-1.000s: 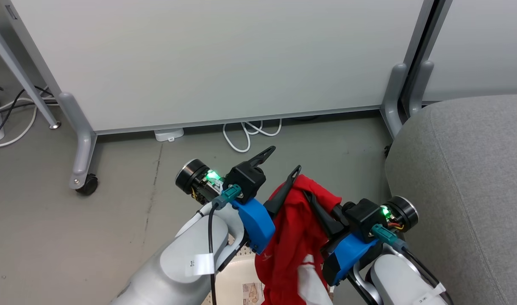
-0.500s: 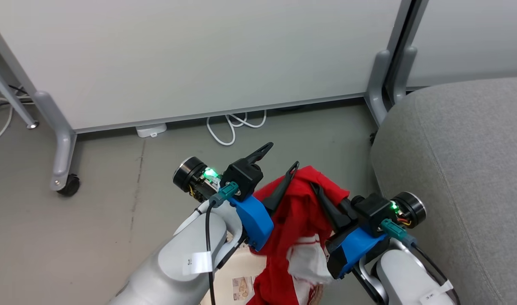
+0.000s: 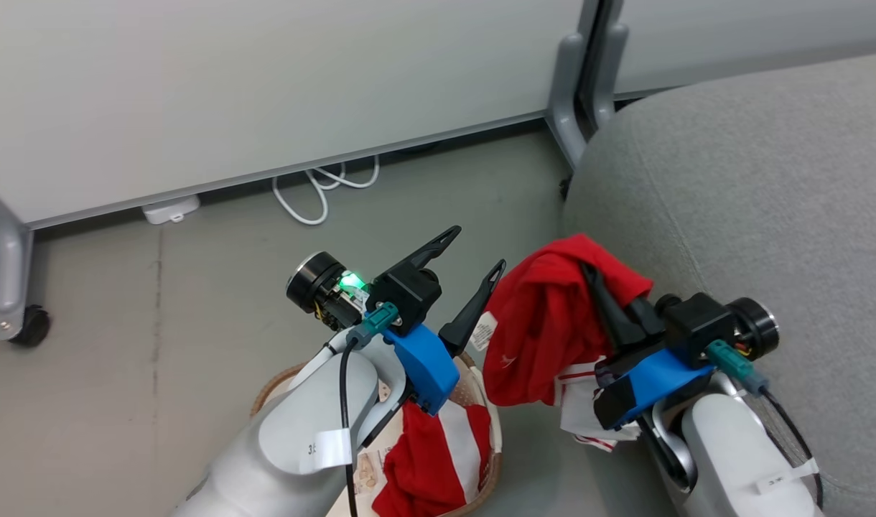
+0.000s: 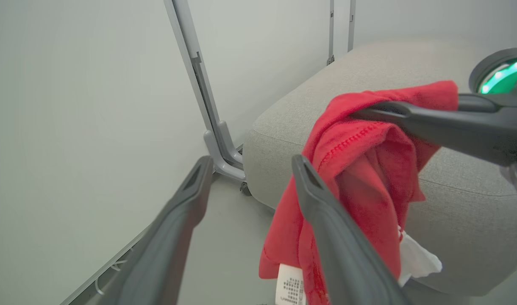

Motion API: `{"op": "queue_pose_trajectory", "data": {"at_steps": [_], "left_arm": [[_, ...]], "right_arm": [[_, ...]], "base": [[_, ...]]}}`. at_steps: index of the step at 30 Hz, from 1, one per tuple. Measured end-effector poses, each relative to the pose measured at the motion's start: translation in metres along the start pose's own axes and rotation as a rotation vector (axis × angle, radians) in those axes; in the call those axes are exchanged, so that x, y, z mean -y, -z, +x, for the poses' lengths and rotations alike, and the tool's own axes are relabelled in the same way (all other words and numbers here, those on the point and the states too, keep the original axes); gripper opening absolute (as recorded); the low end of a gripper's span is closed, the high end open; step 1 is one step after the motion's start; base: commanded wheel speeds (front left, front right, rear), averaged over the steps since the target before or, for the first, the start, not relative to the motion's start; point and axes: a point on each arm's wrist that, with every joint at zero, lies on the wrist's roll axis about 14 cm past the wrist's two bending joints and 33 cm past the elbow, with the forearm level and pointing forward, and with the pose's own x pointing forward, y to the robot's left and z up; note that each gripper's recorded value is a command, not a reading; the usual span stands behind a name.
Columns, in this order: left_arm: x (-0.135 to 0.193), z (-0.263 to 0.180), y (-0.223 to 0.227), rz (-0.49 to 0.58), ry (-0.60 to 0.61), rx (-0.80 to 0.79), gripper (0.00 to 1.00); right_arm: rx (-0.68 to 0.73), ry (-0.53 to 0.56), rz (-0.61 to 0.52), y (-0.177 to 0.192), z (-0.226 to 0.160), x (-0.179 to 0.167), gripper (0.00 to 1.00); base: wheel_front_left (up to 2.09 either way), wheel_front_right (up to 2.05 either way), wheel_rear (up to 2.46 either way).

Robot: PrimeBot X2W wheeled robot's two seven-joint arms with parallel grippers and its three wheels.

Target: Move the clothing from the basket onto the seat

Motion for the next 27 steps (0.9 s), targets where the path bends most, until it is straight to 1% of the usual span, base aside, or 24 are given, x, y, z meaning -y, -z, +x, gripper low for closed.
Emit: {"op": "queue_pose_trajectory", "data": {"at_steps": [4, 5, 8, 16, 17, 23, 27], "left_arm": [[0.013, 0.011, 0.005, -0.009, 0.048, -0.001, 1.00], [0.013, 0.011, 0.005, -0.009, 0.048, -0.001, 1.00], [0.025, 0.018, 0.009, -0.014, 0.089, -0.003, 1.00], [0.065, 0.034, 0.018, -0.017, 0.215, -0.012, 1.00], [0.074, 0.036, 0.020, -0.019, 0.245, -0.014, 1.00], [0.091, 0.040, 0.026, -0.038, 0.295, -0.022, 1.00], [0.096, 0.041, 0.029, -0.049, 0.313, -0.026, 1.00]], "right_arm": [[0.002, 0.089, -0.006, -0.001, -0.009, 0.030, 0.00], [0.002, 0.089, -0.006, -0.001, -0.009, 0.030, 0.00], [0.004, 0.151, -0.018, -0.003, -0.017, 0.052, 0.00], [0.011, 0.294, -0.052, -0.010, -0.043, 0.099, 0.00], [0.013, 0.324, -0.059, -0.011, -0.050, 0.109, 0.00], [0.002, 0.373, -0.068, -0.010, -0.062, 0.122, 0.00], [-0.010, 0.394, -0.070, -0.006, -0.069, 0.127, 0.00]], "base": [[0.00, 0.00, 0.00], [0.00, 0.00, 0.00], [0.00, 0.00, 0.00], [0.00, 0.00, 0.00], [0.00, 0.00, 0.00], [0.00, 0.00, 0.00], [0.00, 0.00, 0.00]]}}
